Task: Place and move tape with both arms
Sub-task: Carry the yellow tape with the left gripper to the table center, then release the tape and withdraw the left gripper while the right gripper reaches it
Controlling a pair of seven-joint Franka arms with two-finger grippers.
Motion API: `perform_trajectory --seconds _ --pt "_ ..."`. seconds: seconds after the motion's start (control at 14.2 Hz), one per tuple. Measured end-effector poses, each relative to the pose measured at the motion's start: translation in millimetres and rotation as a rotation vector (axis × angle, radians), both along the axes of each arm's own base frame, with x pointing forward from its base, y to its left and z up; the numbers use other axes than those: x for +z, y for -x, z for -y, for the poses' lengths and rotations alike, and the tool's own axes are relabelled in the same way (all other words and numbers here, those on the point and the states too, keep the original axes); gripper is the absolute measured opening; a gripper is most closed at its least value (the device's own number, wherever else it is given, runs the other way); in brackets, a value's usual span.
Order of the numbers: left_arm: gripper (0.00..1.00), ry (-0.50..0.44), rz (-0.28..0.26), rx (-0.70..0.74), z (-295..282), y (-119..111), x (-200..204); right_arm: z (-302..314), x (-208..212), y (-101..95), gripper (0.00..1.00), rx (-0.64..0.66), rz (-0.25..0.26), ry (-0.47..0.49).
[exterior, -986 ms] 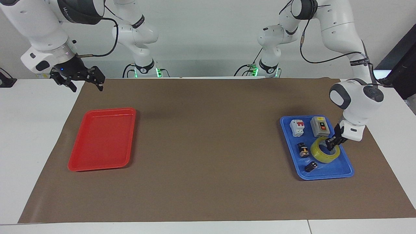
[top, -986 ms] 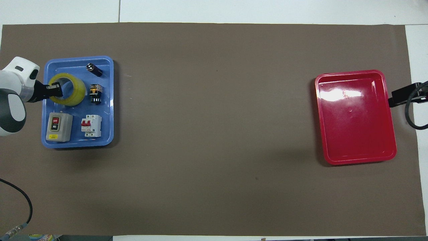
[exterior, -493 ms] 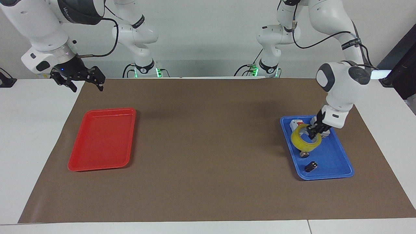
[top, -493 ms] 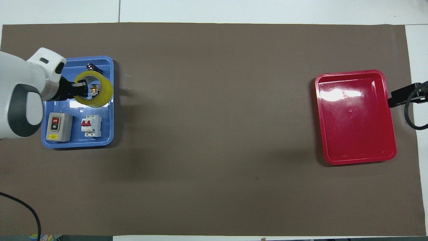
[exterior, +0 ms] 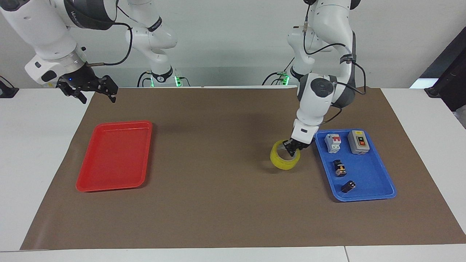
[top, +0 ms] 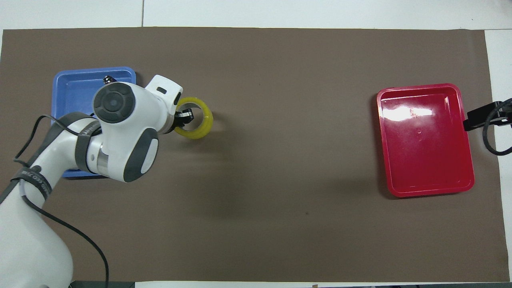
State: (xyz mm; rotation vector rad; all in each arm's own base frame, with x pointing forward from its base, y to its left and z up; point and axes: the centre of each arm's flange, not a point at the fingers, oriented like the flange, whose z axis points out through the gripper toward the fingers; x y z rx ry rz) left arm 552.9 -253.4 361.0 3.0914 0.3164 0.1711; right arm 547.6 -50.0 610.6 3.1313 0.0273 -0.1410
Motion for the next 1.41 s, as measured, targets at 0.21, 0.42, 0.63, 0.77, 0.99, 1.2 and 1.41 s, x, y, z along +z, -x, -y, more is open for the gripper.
perform_trajectory --seconds 0.21,0.42,0.63,0.77,0.99,1.2,1.41 --pt "0.22 -0.021 0.036 0.012 56 21 -23 -1 1 0.4 1.0 0.002 0.001 0.0" --pt "0.22 0.003 0.06 0.0 108 45 -48 -2 1 0.9 1.0 0.003 -0.002 0.0" --pt "0.22 0.012 0.066 -0.048 138 62 -56 0 0 1.5 1.0 -0.001 -0.006 -0.001" --pt "0.22 0.011 0.064 -0.059 143 66 -61 1 0 1.6 1.0 -0.002 -0.006 -0.001" --pt "0.3 0.018 0.077 -0.066 144 63 -59 1 0 2.0 1.0 -0.003 -0.009 -0.001" --pt "0.67 0.044 0.116 -0.045 138 49 -35 2 -2 3.8 1.0 -0.003 -0.018 -0.002" --pt "0.99 0.023 0.116 0.011 93 28 8 -5 -3 2.2 1.0 0.007 -0.003 -0.004"
